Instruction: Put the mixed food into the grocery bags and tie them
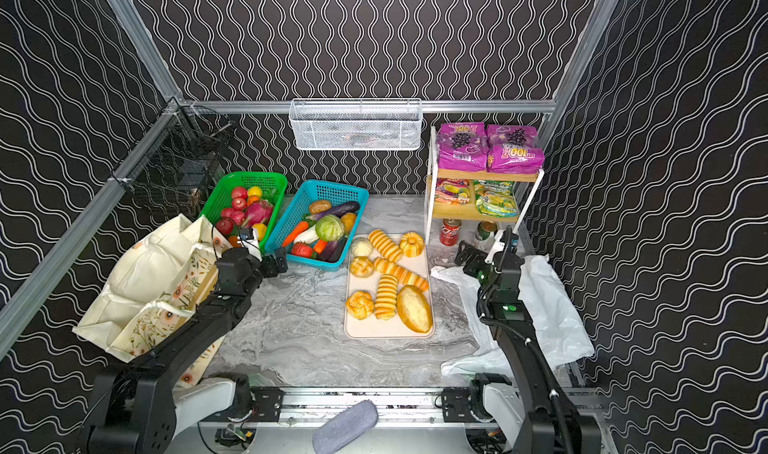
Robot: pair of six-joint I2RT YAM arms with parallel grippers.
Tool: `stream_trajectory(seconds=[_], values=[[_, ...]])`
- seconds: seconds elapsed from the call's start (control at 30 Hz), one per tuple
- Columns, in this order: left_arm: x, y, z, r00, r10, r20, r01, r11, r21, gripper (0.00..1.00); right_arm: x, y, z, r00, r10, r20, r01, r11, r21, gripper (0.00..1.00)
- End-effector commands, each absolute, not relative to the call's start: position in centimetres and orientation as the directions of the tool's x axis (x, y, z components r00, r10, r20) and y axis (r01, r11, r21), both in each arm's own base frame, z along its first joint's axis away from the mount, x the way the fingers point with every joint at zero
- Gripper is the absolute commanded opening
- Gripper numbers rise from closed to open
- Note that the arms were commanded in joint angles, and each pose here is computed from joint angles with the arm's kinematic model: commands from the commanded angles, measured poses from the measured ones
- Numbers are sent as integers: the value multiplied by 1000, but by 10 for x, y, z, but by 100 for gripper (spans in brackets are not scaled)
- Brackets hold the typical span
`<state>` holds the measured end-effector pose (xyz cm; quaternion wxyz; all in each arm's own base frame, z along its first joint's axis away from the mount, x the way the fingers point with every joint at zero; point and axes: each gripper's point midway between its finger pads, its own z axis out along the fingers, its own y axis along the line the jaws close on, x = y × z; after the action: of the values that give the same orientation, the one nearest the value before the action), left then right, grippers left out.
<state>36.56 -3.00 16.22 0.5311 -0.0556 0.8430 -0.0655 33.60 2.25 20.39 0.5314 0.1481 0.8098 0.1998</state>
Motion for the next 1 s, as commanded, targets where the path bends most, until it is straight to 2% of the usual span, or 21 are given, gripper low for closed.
stream_trajectory(seconds=[0.0, 0.13, 0.3, 0.43, 0.57, 0.7, 0.97], values=[[345, -69, 157, -543, -217, -811, 115, 938, -328, 99, 280, 90, 178, -672, 424, -608, -147, 727, 670, 100], [322, -100, 170, -590, -206, -781, 226, 886, -405, 99, 223, 132, 156, -811, 337, -478, -199, 610, 767, 100], [299, -114, 178, -619, -168, -767, 268, 873, -407, 99, 169, 183, 129, -909, 154, -388, -237, 575, 783, 100], [295, -115, 183, -624, -146, -768, 279, 876, -394, 99, 144, 211, 107, -933, 57, -357, -253, 602, 757, 100], [294, -113, 190, -616, -112, -780, 289, 888, -357, 99, 127, 235, 84, -917, -61, -394, -319, 706, 633, 100], [294, -110, 196, -605, -100, -790, 290, 896, -336, 99, 129, 247, 64, -890, -136, -435, -362, 792, 492, 100], [291, -110, 198, -610, -75, -789, 299, 900, -317, 99, 139, 253, 37, -872, -201, -446, -386, 843, 375, 100]])
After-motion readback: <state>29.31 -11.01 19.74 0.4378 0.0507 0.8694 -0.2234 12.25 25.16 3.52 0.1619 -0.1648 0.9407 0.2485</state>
